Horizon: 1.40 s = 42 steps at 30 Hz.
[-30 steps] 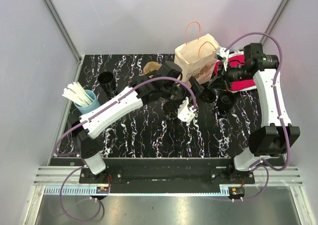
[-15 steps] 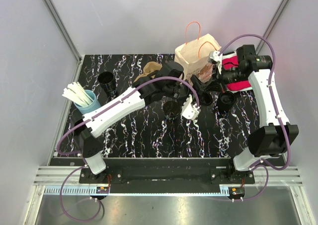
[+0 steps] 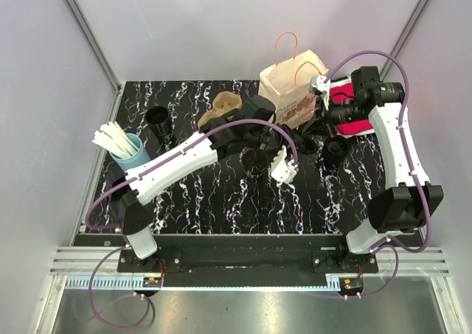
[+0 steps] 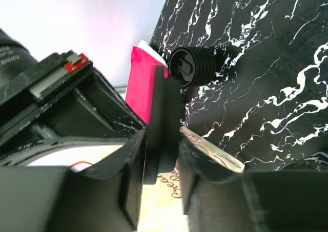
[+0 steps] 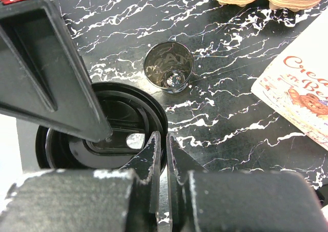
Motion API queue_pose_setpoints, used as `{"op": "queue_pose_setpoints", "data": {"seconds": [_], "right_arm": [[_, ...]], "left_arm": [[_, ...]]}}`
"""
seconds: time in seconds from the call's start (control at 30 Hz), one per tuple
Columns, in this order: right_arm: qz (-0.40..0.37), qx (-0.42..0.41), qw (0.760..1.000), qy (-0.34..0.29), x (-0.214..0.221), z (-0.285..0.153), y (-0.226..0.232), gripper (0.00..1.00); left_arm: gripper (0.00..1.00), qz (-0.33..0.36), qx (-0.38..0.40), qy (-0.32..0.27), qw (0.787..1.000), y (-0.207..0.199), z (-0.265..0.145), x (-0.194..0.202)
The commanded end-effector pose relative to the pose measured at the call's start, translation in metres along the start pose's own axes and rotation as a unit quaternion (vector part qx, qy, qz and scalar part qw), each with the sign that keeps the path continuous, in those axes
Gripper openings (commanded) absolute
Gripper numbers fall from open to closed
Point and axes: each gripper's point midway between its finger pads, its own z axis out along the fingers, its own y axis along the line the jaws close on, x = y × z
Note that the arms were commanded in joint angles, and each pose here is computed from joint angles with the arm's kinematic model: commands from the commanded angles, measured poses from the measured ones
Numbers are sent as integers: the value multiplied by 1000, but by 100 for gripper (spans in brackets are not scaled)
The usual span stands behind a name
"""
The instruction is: Pack the takeout coffee
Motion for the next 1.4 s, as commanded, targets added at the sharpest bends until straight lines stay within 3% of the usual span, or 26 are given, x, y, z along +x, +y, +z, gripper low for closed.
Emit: {"op": "queue_pose_setpoints", "data": {"seconds": [0.0, 0.13, 0.23, 0.27, 0.37, 0.57, 0.7, 0.83, 0.97, 1.13, 1.17, 1.27, 1.37], "right_arm": [[102, -67, 992, 36, 14, -9, 55, 7], [101, -63, 992, 38, 13, -10, 53, 9], [94, -42, 994, 40, 9, -13, 44, 41], [87, -25, 995, 47, 8, -17, 39, 57], [70, 58, 995, 46, 0, -31, 15, 72], [26, 240, 970, 32, -23, -72, -17, 86], [21, 305, 952, 15, -34, -90, -28, 88], [9, 296, 955, 18, -34, -87, -22, 91], [-36, 269, 961, 53, -28, -74, -2, 97], [-89, 234, 964, 87, -24, -50, 17, 98], [-104, 219, 966, 91, -26, -41, 23, 96], [-129, 189, 968, 108, -30, -18, 30, 95], [-144, 152, 972, 103, -44, 2, 41, 93]], "left_arm": [[30, 18, -21, 0, 1000, 14, -3, -6], [28, 15, -21, 1, 1000, 14, -2, -7], [27, 1, -23, 7, 1000, 14, -3, -7], [27, -7, -24, 13, 1000, 15, -4, -6], [28, -60, -36, 31, 997, 19, -14, -6], [29, -208, -59, 101, 971, 3, -51, 2], [29, -333, -44, 170, 927, -30, -77, 9], [30, -433, -46, 222, 872, -57, -106, 21], [32, -510, -38, 185, 839, -73, -111, 23], [34, -617, -55, 127, 775, -54, -115, 56], [35, -636, -44, 94, 765, -49, -112, 54], [35, -718, -45, 53, 693, -38, -110, 78], [35, -766, -30, 21, 642, -37, -106, 96]]}}
